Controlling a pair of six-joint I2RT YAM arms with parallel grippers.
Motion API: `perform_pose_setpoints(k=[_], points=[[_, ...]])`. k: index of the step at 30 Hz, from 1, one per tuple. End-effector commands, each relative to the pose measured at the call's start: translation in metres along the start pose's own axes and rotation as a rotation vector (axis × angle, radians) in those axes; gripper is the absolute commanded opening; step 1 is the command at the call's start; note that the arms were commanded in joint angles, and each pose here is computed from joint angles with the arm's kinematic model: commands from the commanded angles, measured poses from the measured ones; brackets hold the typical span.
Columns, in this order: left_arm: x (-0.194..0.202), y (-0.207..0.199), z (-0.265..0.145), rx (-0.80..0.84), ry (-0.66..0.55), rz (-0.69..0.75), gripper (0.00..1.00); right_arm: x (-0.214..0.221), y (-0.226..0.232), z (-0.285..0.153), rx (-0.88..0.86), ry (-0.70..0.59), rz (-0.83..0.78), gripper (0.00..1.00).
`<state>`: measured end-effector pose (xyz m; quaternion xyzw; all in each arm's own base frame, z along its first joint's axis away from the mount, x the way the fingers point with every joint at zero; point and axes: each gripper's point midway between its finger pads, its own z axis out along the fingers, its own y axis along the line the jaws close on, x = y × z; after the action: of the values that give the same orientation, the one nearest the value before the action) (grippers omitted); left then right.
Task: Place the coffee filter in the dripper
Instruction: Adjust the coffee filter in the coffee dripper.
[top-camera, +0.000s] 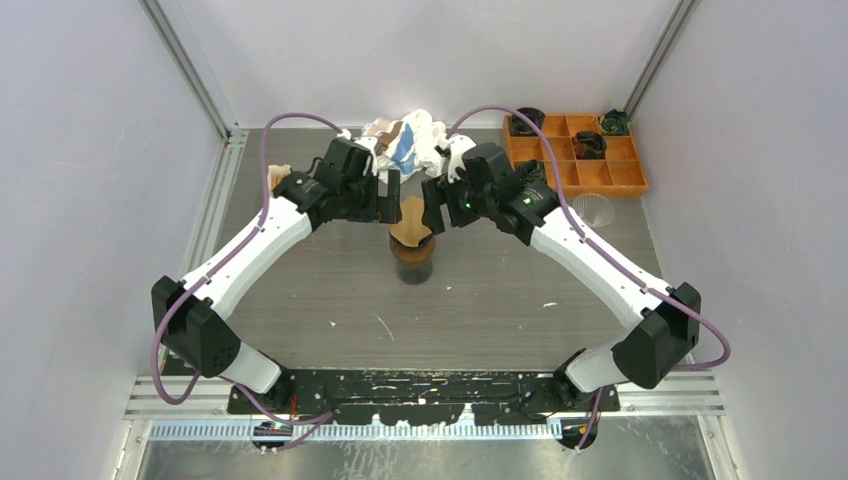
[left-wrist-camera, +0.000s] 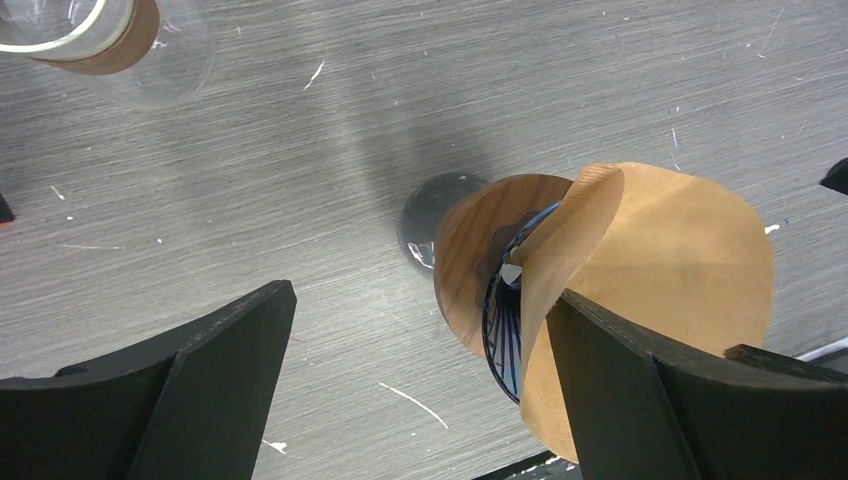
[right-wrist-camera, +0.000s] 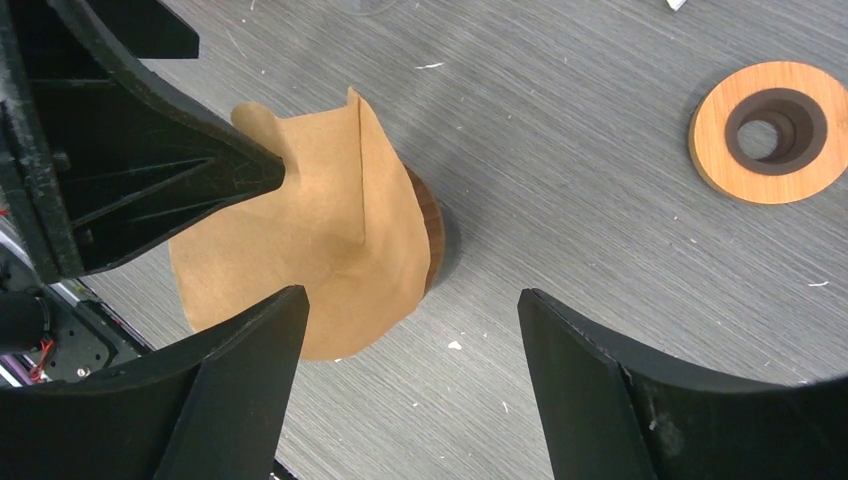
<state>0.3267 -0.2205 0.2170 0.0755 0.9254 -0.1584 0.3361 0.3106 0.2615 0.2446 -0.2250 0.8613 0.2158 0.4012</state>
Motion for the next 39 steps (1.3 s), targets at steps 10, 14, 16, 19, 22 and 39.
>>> perform_pose_setpoints(k=[10, 14, 16, 19, 22, 39], points=[[0.000, 0.013, 0.002, -0.066, 0.005, 0.017, 0.99, 0.006, -0.003, 0.026, 0.006, 0.055, 0.023, 0.84], [0.000, 0.017, 0.002, -0.091, 0.008, 0.022, 0.99, 0.008, -0.007, 0.027, 0.026, 0.063, 0.015, 0.84], [0.000, 0.019, 0.002, -0.105, 0.015, 0.024, 0.99, 0.011, -0.009, 0.027, 0.036, 0.073, 0.010, 0.84], [0.000, 0.021, 0.003, -0.116, 0.016, 0.024, 0.99, 0.017, -0.012, 0.028, 0.043, 0.094, -0.002, 0.84], [-0.001, 0.021, 0.003, -0.115, 0.013, 0.024, 0.99, 0.022, -0.014, 0.029, 0.046, 0.109, -0.009, 0.84], [-0.018, -0.005, -0.021, 0.031, -0.079, 0.009, 0.99, 0.021, -0.007, 0.034, 0.009, 0.119, -0.002, 0.84]])
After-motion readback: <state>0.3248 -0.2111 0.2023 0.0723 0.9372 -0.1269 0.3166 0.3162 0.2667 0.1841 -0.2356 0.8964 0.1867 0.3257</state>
